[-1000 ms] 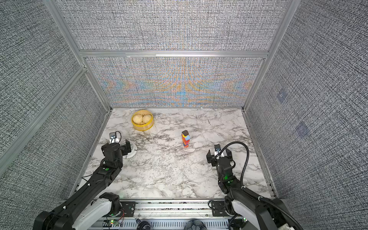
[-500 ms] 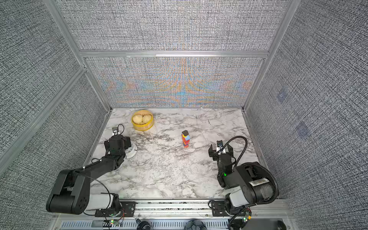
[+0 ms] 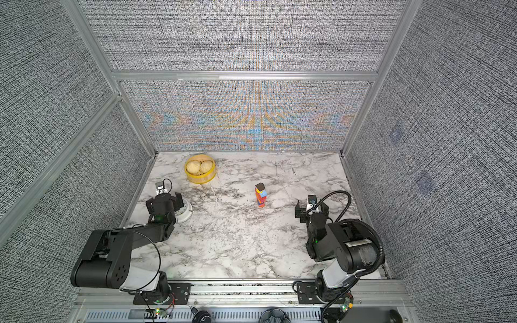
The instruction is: Build the wood block tower
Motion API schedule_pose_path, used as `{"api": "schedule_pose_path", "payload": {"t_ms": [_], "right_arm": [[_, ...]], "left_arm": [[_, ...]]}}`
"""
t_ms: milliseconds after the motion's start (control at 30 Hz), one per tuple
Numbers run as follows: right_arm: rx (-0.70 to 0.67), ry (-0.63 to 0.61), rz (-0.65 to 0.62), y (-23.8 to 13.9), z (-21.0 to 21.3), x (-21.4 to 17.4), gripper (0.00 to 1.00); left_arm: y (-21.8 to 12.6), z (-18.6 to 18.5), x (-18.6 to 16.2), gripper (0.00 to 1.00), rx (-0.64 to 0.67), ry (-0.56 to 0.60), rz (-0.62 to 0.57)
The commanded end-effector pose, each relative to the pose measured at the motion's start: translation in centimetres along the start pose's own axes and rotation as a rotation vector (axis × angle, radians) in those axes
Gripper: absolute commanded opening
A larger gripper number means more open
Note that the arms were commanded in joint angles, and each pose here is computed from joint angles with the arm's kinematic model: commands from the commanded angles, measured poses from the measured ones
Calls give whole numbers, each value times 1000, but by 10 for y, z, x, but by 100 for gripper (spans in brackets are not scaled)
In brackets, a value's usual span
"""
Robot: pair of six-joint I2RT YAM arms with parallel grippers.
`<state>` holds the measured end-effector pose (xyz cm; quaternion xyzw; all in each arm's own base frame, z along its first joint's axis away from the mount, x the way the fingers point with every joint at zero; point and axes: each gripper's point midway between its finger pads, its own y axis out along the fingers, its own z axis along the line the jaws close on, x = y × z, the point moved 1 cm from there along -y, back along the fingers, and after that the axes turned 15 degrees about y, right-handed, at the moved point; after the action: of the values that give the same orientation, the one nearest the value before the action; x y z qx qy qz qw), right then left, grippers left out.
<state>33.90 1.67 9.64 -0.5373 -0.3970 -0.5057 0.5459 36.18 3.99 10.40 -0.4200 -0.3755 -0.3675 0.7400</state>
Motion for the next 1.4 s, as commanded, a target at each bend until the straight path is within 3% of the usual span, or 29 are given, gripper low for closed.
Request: {"api": "schedule_pose_path", "payload": {"t_ms": [0,100,300,400,500,633,700,800,1367], "right_arm": [[28,9,-41,2,6,10,99],[110,-43,-28,7,21,8,99],[114,-59,-26,7,24,8,99],[90,-52,-29,7,20,8,99],[9,-17,-43,9,7,12,99],[-47,-3,-27,15,1,13,99],[-58,-10,42,29,4,12,99],[-12,76,189,48,-5,5,99],[12,67,170,47,-3,7,99]], "left_arm": [[-12,1,18,99,-23,-35,-148],[-22,-1,17,99,-46,-42,-214],[-28,-15,16,99,-120,-10,-301],[-13,-26,18,99,-143,32,-273],[-2,-21,13,99,-138,-4,-141],[9,-18,12,99,-148,-20,-130],[10,-17,11,99,-152,-32,-108],[9,-17,13,99,-150,-24,-131],[8,-16,13,99,-149,-26,-134]]}}
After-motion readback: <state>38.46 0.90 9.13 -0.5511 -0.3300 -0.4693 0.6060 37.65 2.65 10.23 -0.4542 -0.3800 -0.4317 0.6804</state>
